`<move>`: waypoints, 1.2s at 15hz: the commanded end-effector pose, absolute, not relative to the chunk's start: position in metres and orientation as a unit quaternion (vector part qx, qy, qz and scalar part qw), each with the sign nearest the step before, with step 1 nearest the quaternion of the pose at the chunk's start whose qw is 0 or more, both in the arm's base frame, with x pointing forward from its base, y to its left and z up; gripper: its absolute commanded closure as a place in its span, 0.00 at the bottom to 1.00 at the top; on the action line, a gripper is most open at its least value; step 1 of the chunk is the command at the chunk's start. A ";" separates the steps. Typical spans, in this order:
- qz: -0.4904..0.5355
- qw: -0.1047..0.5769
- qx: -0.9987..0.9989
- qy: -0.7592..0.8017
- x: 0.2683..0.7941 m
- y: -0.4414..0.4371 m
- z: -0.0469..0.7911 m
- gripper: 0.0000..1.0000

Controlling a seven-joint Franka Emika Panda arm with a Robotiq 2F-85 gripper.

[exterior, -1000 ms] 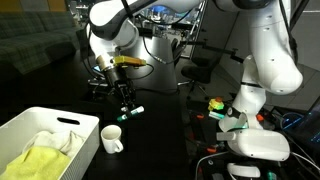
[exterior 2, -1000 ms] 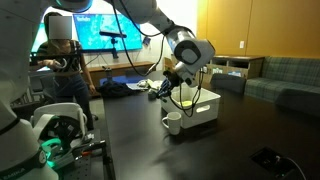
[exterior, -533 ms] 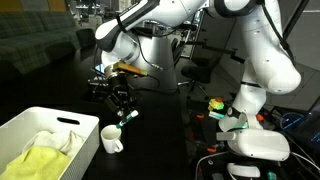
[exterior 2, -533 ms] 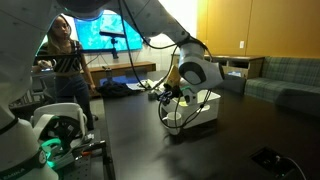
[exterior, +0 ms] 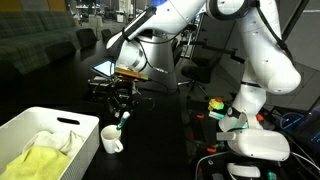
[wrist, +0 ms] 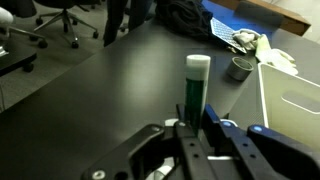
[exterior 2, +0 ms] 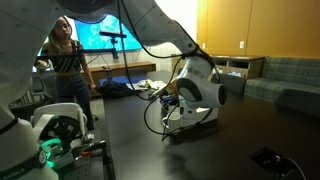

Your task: Pick up the towels and put them in the container. Pick up the pen and the small tape and put them in the cup.

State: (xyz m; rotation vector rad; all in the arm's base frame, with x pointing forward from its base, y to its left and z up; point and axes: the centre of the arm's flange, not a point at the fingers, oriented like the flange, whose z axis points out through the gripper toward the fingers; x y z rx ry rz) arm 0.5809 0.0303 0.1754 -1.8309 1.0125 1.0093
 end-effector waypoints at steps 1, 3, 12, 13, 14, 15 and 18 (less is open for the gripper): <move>0.399 0.432 -0.674 0.447 0.572 0.031 0.175 0.95; 0.397 0.450 -0.651 0.464 0.571 0.030 0.172 0.95; 0.406 0.474 -0.590 0.512 0.574 0.030 0.154 0.95; 0.407 0.476 -0.585 0.515 0.574 0.030 0.152 0.95; 0.408 0.478 -0.580 0.518 0.574 0.029 0.149 0.95; 0.408 0.480 -0.575 0.522 0.574 0.029 0.147 0.95; 0.410 0.481 -0.562 0.533 0.573 0.024 0.139 0.95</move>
